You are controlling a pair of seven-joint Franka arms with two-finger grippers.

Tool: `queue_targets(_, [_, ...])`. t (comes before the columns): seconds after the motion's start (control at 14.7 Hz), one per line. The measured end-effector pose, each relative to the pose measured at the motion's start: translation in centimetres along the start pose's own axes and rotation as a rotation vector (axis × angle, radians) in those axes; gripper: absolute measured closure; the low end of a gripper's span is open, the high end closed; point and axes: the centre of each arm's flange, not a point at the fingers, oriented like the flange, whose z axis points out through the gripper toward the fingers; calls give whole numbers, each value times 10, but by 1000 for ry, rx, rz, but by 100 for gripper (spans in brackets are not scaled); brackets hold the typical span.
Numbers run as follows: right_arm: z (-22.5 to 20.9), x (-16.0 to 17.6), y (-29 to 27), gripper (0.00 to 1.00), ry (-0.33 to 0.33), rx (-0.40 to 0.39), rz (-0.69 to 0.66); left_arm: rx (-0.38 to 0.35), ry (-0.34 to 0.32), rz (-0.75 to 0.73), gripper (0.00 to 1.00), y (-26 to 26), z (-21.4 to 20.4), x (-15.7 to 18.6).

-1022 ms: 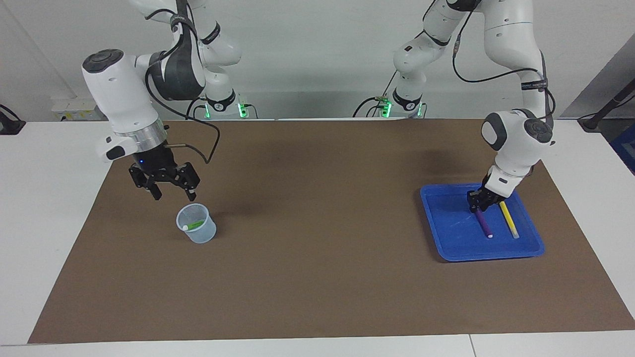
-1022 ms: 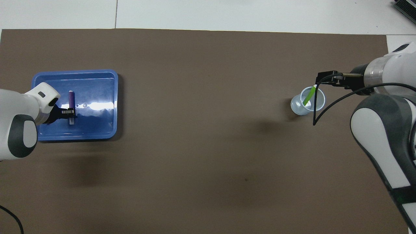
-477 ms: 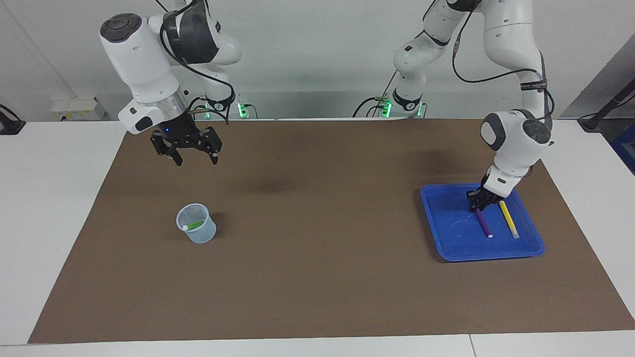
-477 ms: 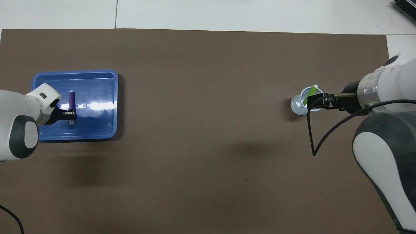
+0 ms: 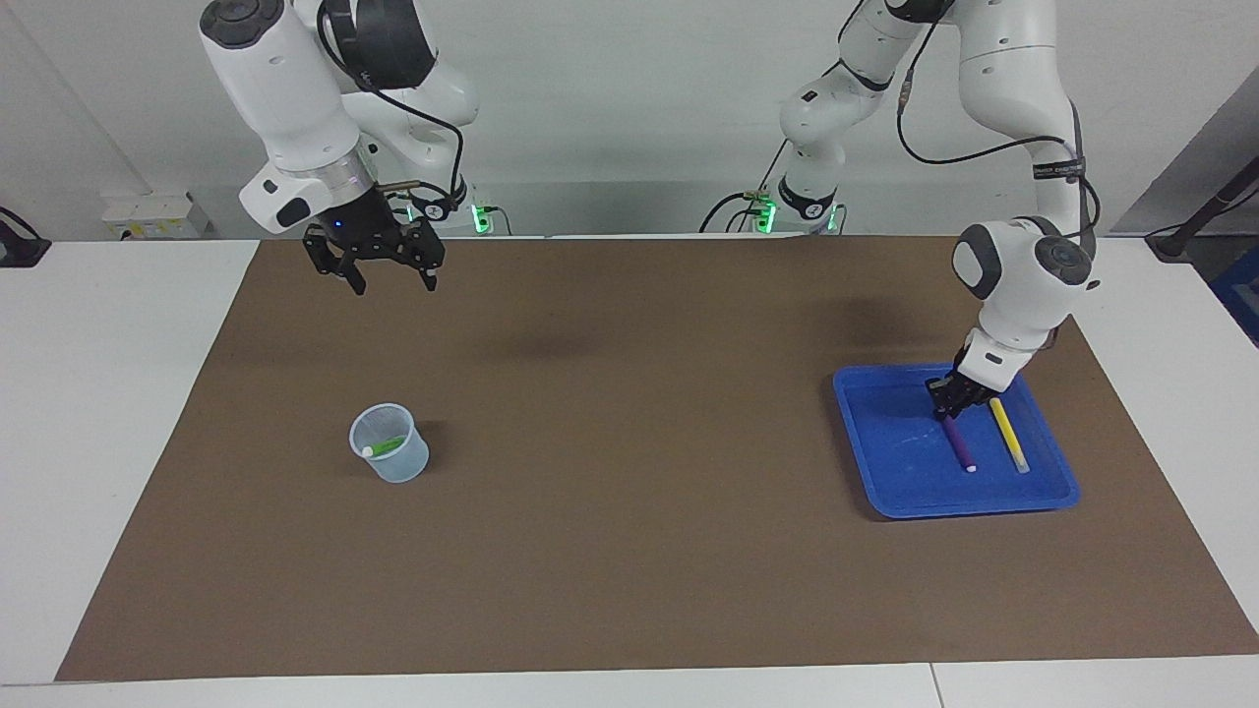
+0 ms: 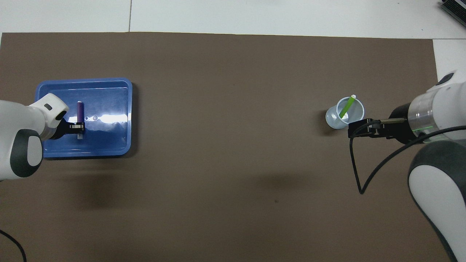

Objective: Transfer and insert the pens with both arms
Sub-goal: 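Lift the purple pen with the left gripper while the right gripper approaches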

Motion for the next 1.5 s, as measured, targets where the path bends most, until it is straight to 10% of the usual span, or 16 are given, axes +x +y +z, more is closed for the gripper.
queue_targets(1.02, [-5, -2, 7, 0, 5, 9, 15, 11, 103, 220, 83, 23, -42, 36])
queue_targets(1.5, [-2, 11, -17, 0, 103, 205, 44, -37, 150, 340, 83, 94, -62, 46])
